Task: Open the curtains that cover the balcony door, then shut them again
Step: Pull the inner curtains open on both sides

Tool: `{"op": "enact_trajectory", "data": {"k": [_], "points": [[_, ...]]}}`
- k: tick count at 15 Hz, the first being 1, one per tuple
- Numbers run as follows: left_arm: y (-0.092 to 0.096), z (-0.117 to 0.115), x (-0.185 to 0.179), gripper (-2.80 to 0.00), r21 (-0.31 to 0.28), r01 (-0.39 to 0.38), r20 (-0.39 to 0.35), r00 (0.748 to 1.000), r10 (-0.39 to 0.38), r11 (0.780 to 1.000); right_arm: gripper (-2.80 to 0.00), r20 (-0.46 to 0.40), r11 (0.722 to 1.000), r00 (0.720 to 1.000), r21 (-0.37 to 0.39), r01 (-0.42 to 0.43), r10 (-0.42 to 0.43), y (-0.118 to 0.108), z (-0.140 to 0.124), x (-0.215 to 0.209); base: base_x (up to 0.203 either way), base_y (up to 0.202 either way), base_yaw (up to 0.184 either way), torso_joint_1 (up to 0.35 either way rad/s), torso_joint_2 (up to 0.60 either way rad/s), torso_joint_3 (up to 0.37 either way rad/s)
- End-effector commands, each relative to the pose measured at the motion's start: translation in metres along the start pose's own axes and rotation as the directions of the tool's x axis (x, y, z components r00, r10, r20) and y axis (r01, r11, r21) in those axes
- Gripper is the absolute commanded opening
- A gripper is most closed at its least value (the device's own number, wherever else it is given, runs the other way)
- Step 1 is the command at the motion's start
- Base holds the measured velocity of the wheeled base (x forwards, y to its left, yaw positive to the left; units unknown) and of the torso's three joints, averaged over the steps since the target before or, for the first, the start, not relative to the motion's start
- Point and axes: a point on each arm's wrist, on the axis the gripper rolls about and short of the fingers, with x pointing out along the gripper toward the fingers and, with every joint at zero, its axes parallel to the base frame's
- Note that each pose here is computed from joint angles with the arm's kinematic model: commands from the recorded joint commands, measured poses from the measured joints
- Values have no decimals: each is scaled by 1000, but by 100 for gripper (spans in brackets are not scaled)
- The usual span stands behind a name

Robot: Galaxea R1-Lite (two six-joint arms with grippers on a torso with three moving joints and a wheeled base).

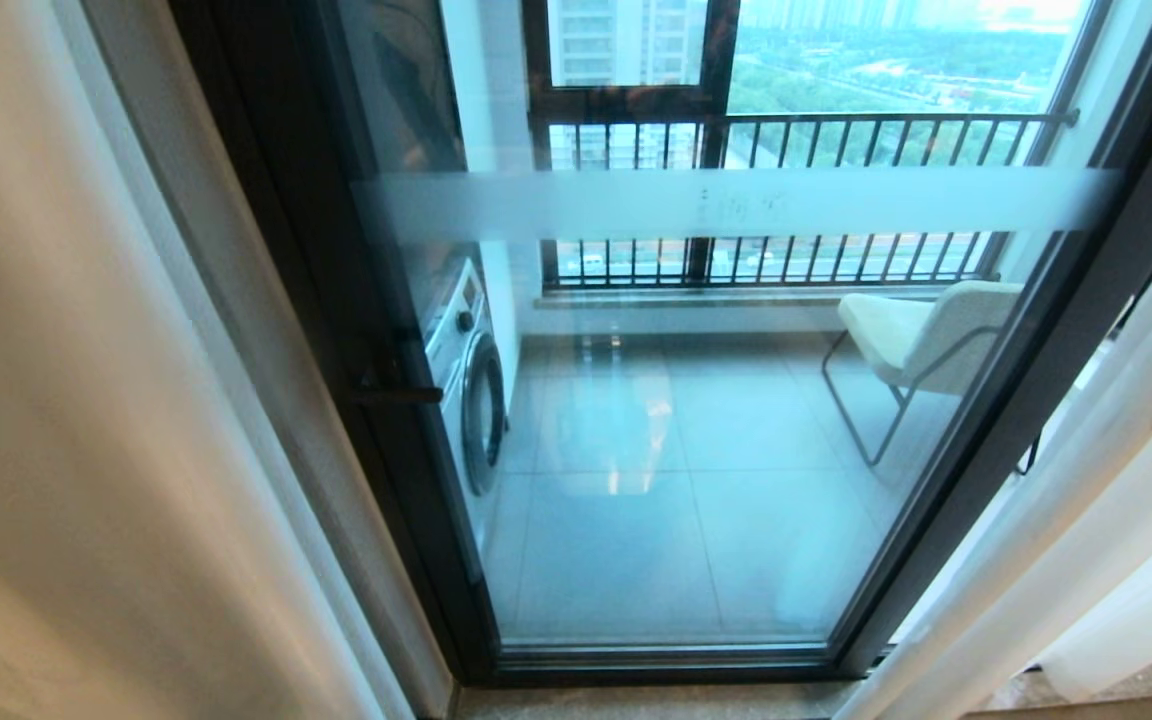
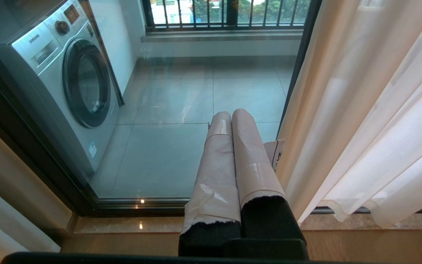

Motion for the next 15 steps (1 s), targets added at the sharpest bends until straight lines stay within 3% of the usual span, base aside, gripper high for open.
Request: {"op": "enact_trajectory", "data": {"k": [1,9,12,15], "points": [[9,-29,19,-280,25,-38,-39,998,39,999,-280,-6,1000,1000,0,0,0,0,0,1,0,0,0,0,0,0],[37,-85,45,-280,43,-117,-131,984,122,992,-280,-20,1000,1000,0,0,0,0,1,2,0,0,0,0,0,0],[30,-82,42,-280,37,-100,-137,985,104,994,-280,-20,1000,1000,0,0,0,0,1,2,0,0,0,0,0,0],[7,-65,31,-280,-7,-47,-132,990,46,999,-280,-17,1000,1000,0,0,0,0,0,1,0,0,0,0,0,0]]}}
